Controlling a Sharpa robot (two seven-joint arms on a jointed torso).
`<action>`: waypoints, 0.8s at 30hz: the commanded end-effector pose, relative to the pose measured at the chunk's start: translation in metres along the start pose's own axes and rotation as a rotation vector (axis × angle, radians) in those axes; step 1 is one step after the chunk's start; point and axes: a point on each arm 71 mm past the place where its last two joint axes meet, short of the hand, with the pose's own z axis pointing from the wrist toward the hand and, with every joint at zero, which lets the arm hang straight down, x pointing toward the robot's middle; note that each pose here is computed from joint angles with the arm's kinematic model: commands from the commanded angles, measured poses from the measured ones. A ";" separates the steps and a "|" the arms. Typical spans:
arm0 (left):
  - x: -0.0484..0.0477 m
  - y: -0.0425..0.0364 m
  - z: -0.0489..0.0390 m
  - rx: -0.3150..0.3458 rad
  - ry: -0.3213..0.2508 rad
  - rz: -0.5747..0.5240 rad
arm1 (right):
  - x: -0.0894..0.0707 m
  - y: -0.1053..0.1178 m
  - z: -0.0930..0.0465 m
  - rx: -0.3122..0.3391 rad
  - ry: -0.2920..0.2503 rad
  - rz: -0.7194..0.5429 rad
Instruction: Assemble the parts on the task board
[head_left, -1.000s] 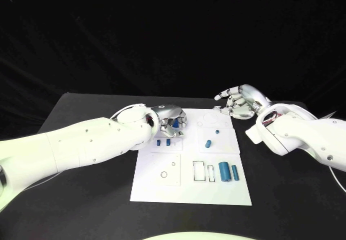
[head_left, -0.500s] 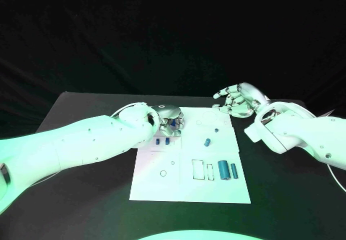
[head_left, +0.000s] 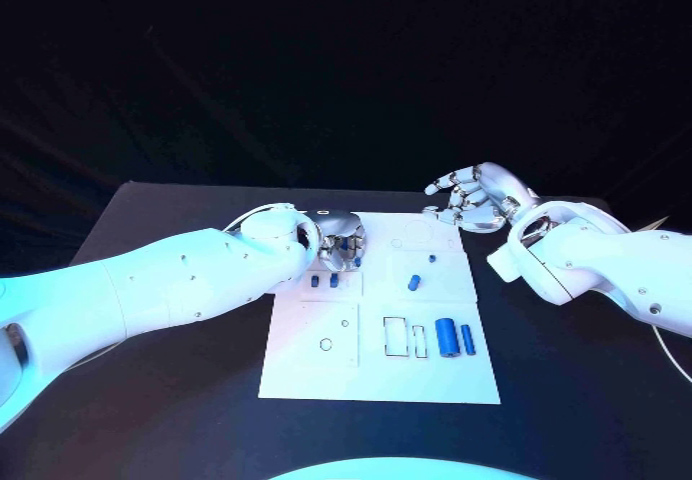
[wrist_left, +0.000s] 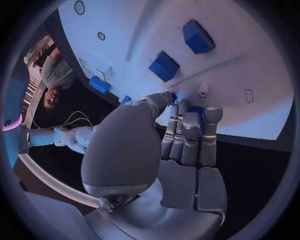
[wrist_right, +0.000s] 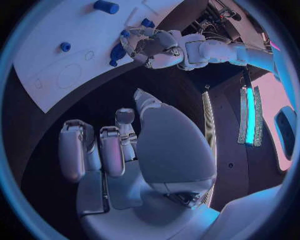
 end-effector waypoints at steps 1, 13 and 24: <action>0.0020 -0.0023 0.0014 0.004 0.018 0.006 | 0.001 0.002 0.000 -0.017 0.002 -0.003; 0.0048 -0.0049 0.0038 0.011 0.025 -0.004 | 0.001 0.002 -0.001 -0.018 0.003 -0.002; 0.0060 -0.0047 0.0036 0.008 0.037 -0.008 | 0.001 0.002 0.000 -0.018 0.005 -0.002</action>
